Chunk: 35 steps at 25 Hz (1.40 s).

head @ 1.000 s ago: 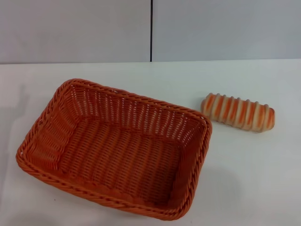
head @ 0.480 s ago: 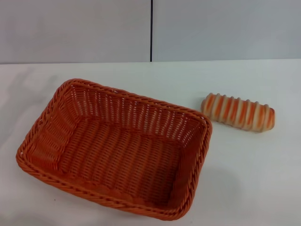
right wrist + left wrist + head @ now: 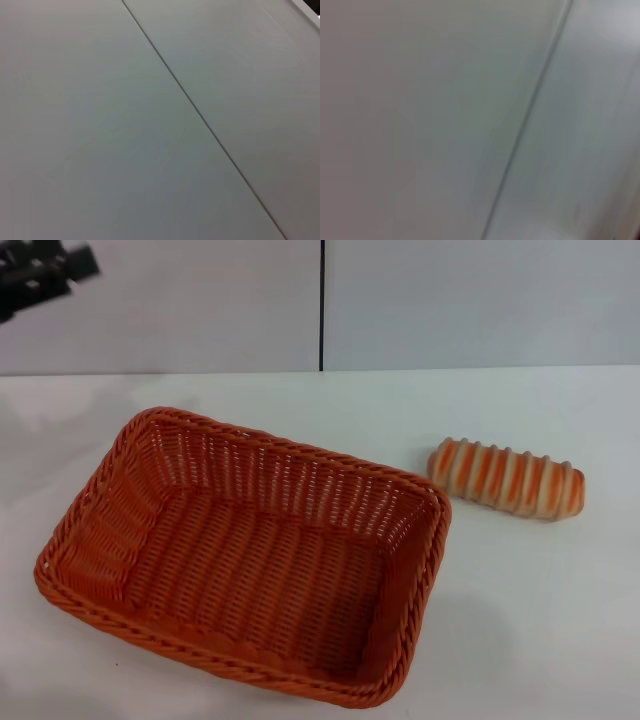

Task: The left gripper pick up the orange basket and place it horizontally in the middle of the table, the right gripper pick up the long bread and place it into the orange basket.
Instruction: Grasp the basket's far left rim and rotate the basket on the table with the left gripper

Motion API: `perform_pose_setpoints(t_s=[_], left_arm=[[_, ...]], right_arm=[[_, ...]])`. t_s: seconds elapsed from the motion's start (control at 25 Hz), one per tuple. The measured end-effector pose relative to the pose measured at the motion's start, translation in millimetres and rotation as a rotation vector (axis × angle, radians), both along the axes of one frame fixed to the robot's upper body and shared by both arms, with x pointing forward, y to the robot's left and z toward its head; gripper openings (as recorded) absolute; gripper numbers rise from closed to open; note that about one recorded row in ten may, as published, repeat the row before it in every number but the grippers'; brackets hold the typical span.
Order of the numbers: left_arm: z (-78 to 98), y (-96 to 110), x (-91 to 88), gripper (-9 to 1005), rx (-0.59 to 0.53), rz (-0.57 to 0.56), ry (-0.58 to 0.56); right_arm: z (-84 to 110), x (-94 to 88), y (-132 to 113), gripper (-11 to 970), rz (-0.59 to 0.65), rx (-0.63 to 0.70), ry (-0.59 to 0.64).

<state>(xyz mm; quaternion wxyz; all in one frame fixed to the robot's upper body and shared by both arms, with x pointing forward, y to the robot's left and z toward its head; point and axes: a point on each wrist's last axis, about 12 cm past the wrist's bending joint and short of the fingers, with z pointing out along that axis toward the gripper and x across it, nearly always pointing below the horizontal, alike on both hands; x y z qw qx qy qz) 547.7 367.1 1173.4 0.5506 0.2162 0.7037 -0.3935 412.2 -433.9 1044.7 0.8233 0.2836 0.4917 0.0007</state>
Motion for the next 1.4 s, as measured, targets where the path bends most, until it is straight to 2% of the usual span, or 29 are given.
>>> perform_pose_setpoints(t_s=[0.08,0.12,0.28,0.4,0.56,0.84,1.4], left_arm=[[12.9,-5.1,6.6,860,0.104,-0.032,0.059],[22.4,-10.4,11.1,860,0.211,-0.038,0.107],[29.3,-19.8,15.5,860,0.374,-0.014,0.183],[27.3,-25.8,18.5,859,0.454,0.009,0.252],[20.0,-36.4,23.0,859,0.519,0.014,0.347],[3.6,-60.8,31.5,860,0.624,-0.024,0.402],[-20.5,-74.5,39.2,860,0.687,-0.052,0.460]], right_arm=[[-0.1,-0.3,-0.2,735,-0.001,0.000,0.001],[-0.1,-0.4,-0.2,735,-0.001,0.000,0.001],[-0.6,-0.5,-0.5,735,-0.002,0.002,0.004],[-1.1,-1.0,-0.9,734,-0.004,0.004,0.008],[-2.4,-1.0,-1.5,734,-0.007,0.011,0.017],[-4.2,-1.7,-2.8,733,-0.014,0.031,0.023],[-5.3,-4.2,-3.1,732,-0.021,0.036,0.025]])
